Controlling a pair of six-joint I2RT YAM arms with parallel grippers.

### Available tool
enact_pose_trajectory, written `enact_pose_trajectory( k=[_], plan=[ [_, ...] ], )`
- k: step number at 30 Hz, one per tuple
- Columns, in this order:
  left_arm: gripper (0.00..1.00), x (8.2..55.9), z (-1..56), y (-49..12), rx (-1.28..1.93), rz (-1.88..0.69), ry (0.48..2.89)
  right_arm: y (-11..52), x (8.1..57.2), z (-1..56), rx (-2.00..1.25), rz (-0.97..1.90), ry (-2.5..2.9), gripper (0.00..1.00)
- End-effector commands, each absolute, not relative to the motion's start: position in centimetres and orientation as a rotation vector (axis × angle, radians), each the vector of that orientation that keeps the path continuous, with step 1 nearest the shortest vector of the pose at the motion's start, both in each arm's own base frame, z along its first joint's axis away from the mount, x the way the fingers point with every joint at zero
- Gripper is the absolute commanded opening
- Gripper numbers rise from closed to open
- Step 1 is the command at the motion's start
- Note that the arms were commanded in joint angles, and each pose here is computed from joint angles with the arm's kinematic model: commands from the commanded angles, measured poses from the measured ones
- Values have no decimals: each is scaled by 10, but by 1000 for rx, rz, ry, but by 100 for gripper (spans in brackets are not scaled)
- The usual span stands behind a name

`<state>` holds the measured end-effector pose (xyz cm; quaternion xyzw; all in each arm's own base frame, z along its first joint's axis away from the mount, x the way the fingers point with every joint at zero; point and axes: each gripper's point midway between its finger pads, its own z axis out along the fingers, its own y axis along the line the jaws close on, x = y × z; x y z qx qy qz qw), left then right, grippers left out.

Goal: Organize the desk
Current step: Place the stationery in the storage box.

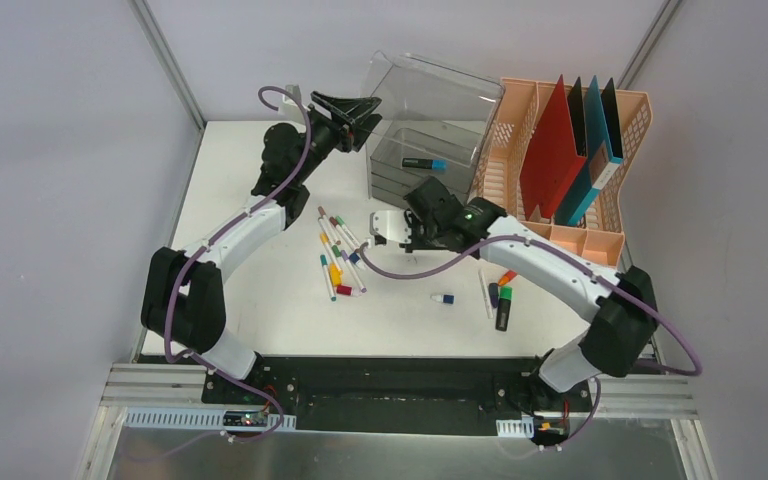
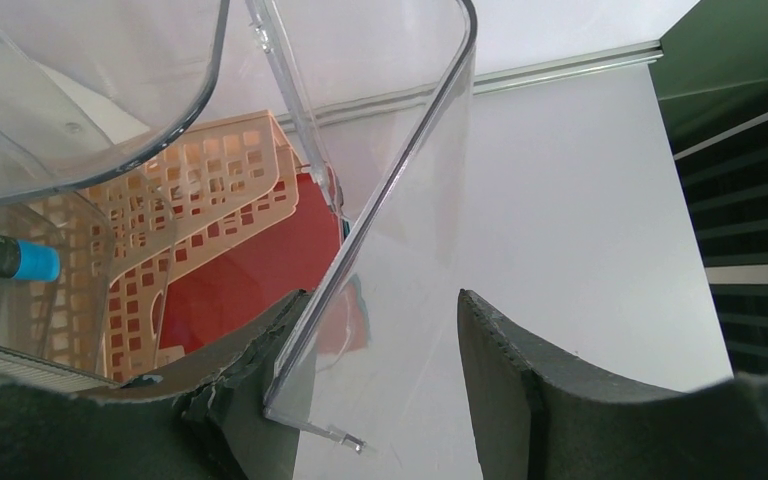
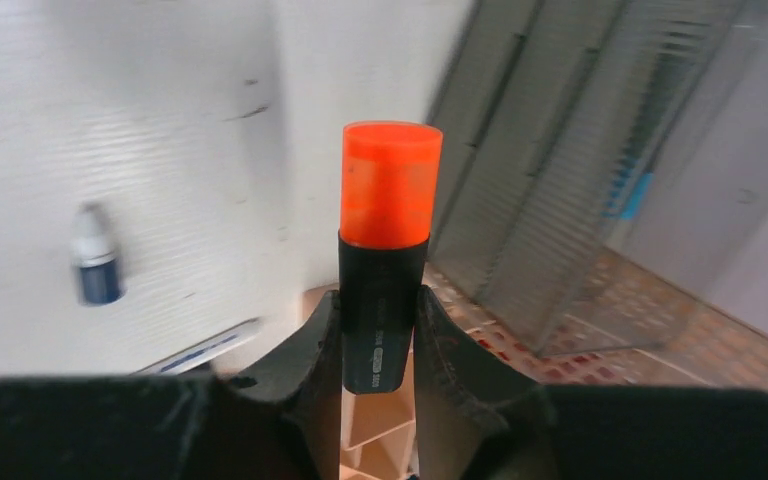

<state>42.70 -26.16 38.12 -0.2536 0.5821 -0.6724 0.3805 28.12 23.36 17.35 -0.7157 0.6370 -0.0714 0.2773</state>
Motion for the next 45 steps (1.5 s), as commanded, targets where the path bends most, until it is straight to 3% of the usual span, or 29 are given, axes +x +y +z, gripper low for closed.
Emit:
enact_pose_trajectory(
  k=[1,8,21,25,26,27,29,30,34,45],
  plan=[
    [54,421,420,-261,-567,-1764,1401,248,344,223,-1683,-519,1596,0],
    [54,422,422,-261,-567,-1758,1408,274,388,257,-1458,-632,1472,0],
    [54,424,421,-262,-569,-1763,1411,240,440,276,-1297,-983,1440,1],
    [54,425,419,-263,-572,-1763,1413,232,456,277,-1231,-1036,1437,19],
    [54,425,419,-263,-572,-1763,1413,227,458,276,-1221,-1071,1441,44],
    [54,425,419,-263,-572,-1763,1414,227,460,274,-1220,-1079,1444,60],
    [54,425,419,-263,-570,-1765,1416,227,457,269,-1236,-1065,1446,81],
    [54,425,419,-263,-570,-1764,1416,229,455,266,-1252,-1045,1447,85],
    [54,425,421,-263,-566,-1764,1413,238,441,260,-1279,-971,1473,92],
    [54,424,420,-264,-565,-1770,1415,273,385,234,-1440,-763,1491,94]
  ],
)
